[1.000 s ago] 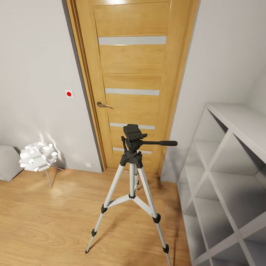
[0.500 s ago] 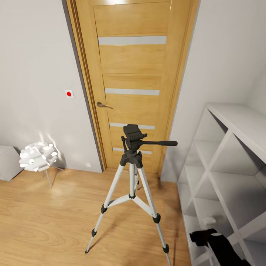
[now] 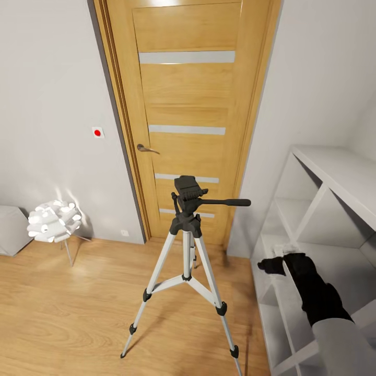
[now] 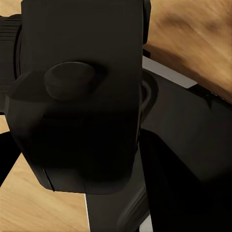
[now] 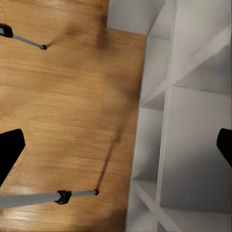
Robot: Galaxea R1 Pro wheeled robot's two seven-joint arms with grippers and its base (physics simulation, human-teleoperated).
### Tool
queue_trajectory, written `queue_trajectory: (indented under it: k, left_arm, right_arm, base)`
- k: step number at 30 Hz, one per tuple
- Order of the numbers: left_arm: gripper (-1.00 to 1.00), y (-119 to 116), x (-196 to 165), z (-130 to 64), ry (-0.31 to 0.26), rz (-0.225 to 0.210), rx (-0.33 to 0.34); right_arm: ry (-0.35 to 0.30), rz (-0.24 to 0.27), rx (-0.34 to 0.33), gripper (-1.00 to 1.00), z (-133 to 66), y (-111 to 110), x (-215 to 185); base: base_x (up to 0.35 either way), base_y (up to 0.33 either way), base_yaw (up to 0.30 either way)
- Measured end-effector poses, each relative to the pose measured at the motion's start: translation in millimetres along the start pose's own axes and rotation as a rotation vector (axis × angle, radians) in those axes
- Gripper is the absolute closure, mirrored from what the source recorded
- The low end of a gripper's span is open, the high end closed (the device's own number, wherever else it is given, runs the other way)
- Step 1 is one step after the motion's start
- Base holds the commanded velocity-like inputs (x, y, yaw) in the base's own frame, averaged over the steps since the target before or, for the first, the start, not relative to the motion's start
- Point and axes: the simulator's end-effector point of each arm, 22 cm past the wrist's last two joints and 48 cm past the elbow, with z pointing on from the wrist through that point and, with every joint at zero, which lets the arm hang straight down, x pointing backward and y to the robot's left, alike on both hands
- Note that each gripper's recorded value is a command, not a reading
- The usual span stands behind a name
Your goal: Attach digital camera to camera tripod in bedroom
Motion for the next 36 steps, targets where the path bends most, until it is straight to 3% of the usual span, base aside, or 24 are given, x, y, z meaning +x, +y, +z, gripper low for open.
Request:
queue_trajectory:
  k: [14, 20, 29, 36]
  left_arm:
    - [1.0, -0.3, 0.2, 0.0, 0.0, 0.0, 0.0]
    - [1.0, -0.3, 0.2, 0.0, 0.0, 0.0, 0.0]
    - [1.0, -0.3, 0.2, 0.0, 0.0, 0.0, 0.0]
    - [1.0, -0.3, 0.1, 0.0, 0.0, 0.0, 0.0]
  right_arm:
    - [-0.134, -0.014, -0.271, -1.0, -66.8, 61.6, -80.7]
    - [-0.152, -0.028, -0.315, -1.0, -79.7, 76.1, -88.4]
    - [-0.146, -0.115, -0.352, -1.0, -83.8, 110.2, -84.8]
    - [-0.146, -0.124, -0.375, -1.0, -85.6, 125.0, -84.2]
  base:
    - [0.0, 0.0, 0.0]
    - [0.0, 0.0, 0.0]
    - [0.0, 0.0, 0.0]
    - [0.0, 0.0, 0.0]
